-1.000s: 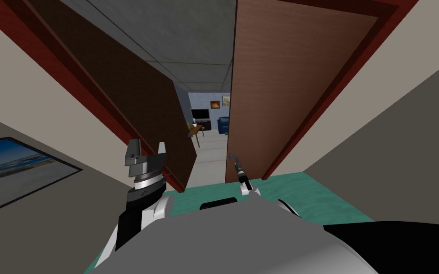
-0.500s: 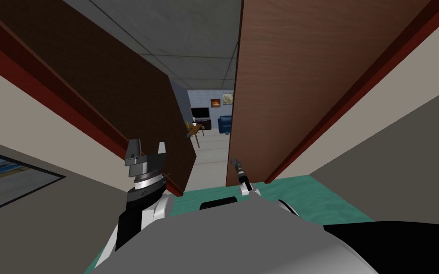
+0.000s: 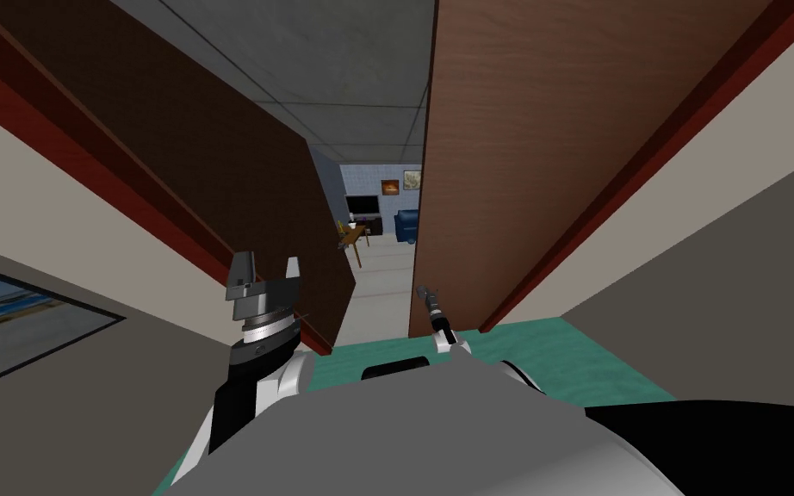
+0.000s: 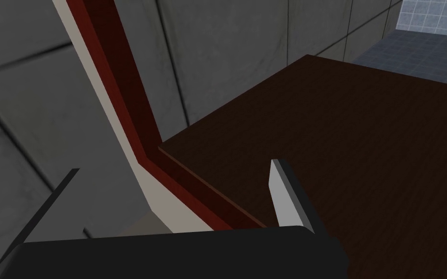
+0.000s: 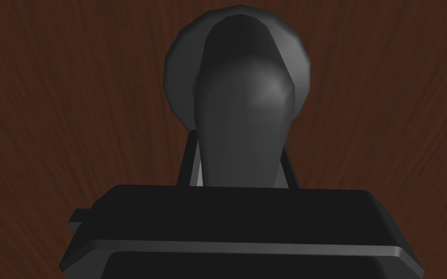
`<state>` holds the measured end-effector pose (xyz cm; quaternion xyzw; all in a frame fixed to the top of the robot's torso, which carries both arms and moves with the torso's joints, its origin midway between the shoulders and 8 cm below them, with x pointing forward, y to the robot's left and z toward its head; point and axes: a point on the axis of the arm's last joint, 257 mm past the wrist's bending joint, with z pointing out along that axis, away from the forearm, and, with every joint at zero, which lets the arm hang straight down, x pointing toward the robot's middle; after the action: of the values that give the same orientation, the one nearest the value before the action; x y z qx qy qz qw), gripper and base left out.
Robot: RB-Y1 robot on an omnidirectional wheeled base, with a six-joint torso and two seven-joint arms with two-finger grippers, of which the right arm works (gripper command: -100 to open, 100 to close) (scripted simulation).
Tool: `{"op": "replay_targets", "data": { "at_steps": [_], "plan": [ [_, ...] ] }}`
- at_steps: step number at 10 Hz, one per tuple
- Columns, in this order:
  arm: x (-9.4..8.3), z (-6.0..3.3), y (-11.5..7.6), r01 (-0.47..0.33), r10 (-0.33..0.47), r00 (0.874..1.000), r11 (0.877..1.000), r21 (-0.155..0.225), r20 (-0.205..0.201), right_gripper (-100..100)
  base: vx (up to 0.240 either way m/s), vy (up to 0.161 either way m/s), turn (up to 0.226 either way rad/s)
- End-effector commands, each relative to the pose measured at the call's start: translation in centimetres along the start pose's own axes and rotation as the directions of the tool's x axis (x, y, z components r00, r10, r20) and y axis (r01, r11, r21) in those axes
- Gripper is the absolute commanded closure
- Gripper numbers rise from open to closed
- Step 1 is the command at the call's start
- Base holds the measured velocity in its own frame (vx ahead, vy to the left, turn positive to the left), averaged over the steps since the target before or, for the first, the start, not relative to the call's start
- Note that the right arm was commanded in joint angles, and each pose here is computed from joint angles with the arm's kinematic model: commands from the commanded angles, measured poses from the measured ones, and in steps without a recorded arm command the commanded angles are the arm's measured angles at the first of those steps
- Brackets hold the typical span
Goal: Push the door open
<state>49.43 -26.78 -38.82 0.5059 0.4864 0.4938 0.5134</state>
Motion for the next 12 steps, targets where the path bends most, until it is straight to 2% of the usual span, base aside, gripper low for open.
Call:
{"op": "replay_targets", "data": {
  "at_steps": [1, 6, 12],
  "plan": [
    [-0.8, -0.04, 0.0, 0.001, -0.001, 1.0, 1.0, 0.001, 0.018, 100, 0.124, 0.025, -0.032],
    [-2.9, -0.21, -0.1, 0.002, -0.002, 0.998, 1.0, 0.003, 0.067, 100, 0.179, 0.047, -0.039],
    [-6.9, -0.75, -0.2, 0.003, -0.004, 0.987, 1.0, 0.007, 0.161, 100, 0.189, 0.055, -0.053]
  ]
}}
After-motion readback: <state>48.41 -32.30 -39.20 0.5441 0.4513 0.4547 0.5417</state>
